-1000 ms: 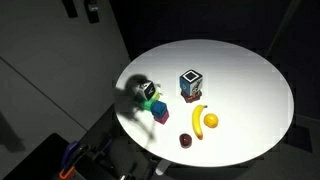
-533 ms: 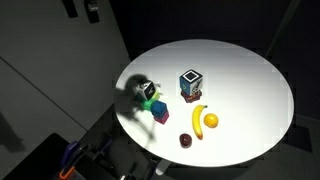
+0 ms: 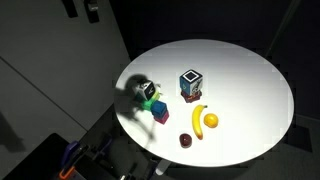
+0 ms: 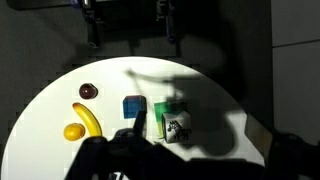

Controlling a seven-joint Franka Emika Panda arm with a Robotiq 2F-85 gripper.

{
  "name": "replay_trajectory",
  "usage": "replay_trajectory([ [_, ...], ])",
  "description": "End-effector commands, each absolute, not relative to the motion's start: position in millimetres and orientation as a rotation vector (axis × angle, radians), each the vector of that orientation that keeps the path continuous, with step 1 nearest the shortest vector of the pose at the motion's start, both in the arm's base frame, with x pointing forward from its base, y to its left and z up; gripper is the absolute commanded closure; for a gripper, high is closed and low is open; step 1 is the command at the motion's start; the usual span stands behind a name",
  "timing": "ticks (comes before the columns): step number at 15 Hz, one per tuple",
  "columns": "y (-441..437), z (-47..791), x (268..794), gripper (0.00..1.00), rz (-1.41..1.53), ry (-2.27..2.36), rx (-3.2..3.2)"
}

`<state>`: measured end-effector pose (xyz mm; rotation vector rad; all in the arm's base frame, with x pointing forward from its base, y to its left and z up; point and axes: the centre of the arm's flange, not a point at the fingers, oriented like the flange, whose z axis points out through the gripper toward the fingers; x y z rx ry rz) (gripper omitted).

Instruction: Place the A cube on the table

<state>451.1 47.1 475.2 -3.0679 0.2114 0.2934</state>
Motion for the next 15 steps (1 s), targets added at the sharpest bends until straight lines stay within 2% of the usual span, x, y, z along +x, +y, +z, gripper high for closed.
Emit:
replay_trajectory([
  [1, 47.1, 475.2, 451.1, 0.0, 0.293, 0.211, -3.068],
  [15, 54.0, 448.8, 495.1, 0.0, 0.245, 0.182, -3.14],
])
